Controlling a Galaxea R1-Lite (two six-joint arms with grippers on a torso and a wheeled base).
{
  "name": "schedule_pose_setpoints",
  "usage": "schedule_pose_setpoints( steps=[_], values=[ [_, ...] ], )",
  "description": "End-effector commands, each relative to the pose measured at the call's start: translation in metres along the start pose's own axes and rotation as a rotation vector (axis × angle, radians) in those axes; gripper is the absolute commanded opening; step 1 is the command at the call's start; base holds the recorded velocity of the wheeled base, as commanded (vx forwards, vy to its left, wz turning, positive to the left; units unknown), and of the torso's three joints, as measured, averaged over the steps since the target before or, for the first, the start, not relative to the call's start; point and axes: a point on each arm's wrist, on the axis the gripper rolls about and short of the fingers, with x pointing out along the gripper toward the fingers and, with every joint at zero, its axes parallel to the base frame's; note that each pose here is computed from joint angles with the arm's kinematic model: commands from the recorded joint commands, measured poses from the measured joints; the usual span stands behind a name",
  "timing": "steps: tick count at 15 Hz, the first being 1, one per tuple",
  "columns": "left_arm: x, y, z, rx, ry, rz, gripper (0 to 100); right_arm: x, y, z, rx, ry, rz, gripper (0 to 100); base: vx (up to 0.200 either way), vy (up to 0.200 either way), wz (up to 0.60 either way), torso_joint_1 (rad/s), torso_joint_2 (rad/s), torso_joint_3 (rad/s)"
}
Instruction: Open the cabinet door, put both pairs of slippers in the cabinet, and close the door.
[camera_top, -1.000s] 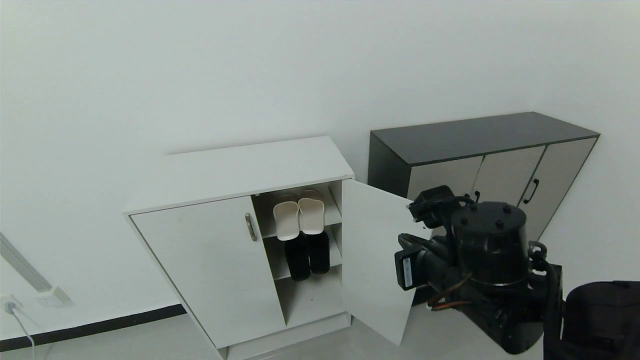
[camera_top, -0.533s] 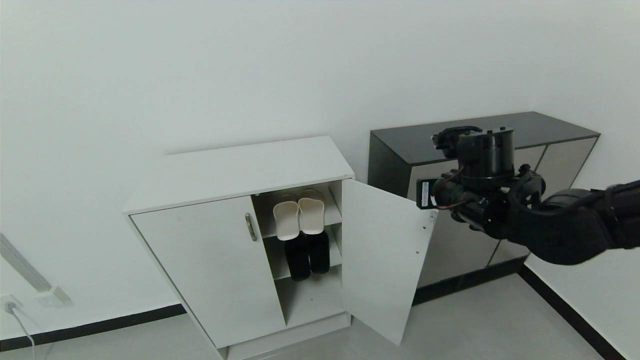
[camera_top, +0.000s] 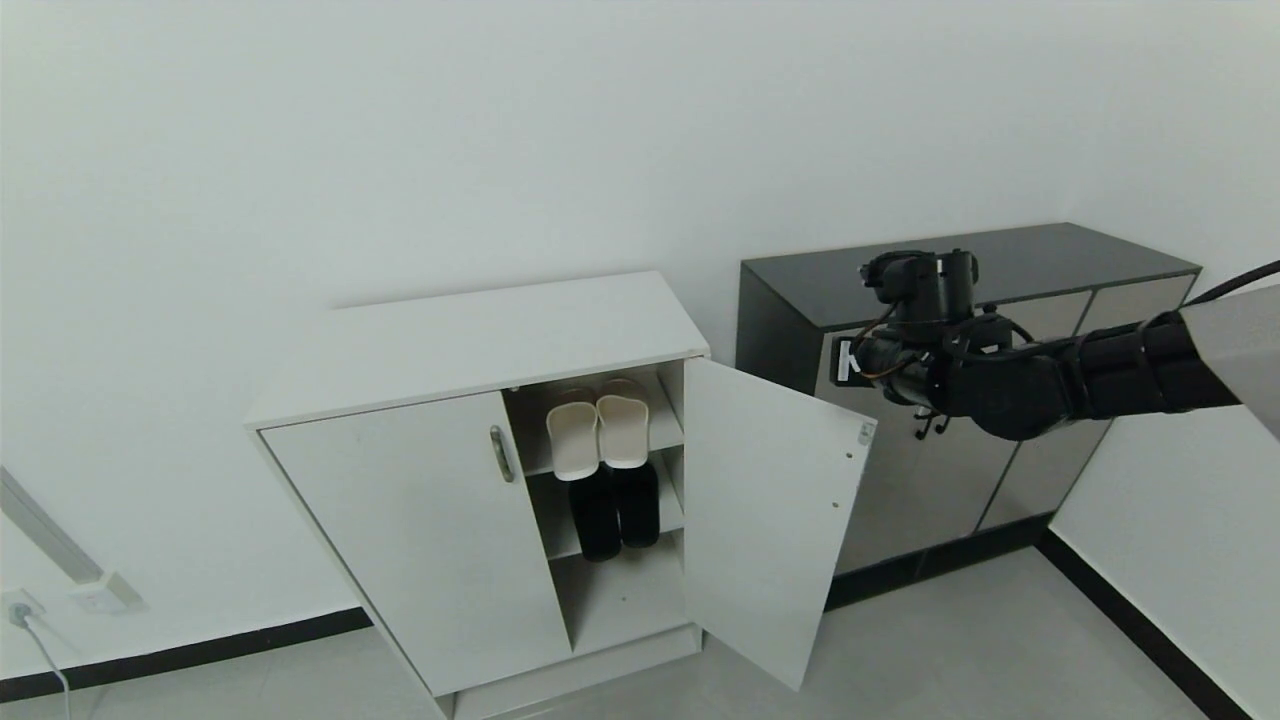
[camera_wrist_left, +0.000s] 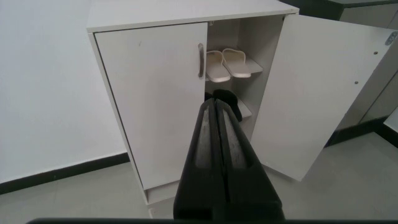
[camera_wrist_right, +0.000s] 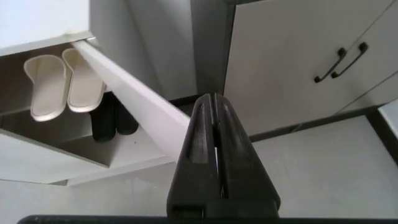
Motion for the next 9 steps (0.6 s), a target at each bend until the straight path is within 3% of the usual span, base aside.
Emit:
schedule_pose_setpoints(
  steps=[1, 9],
  values=[
    [0.000, 0.000, 0.000, 0.000, 0.001, 0.001, 0, 0.019, -0.002, -0.013, -0.005, 0.031, -0.003, 0, 0.000, 0.000, 0.00, 0.000, 0.00, 0.000],
    [0.000, 0.000, 0.000, 0.000, 0.001, -0.001, 0, 0.041, -0.004, -0.035, -0.005, 0.076, -0.020, 0, 0.000, 0.000, 0.00, 0.000, 0.00, 0.000]
  ],
)
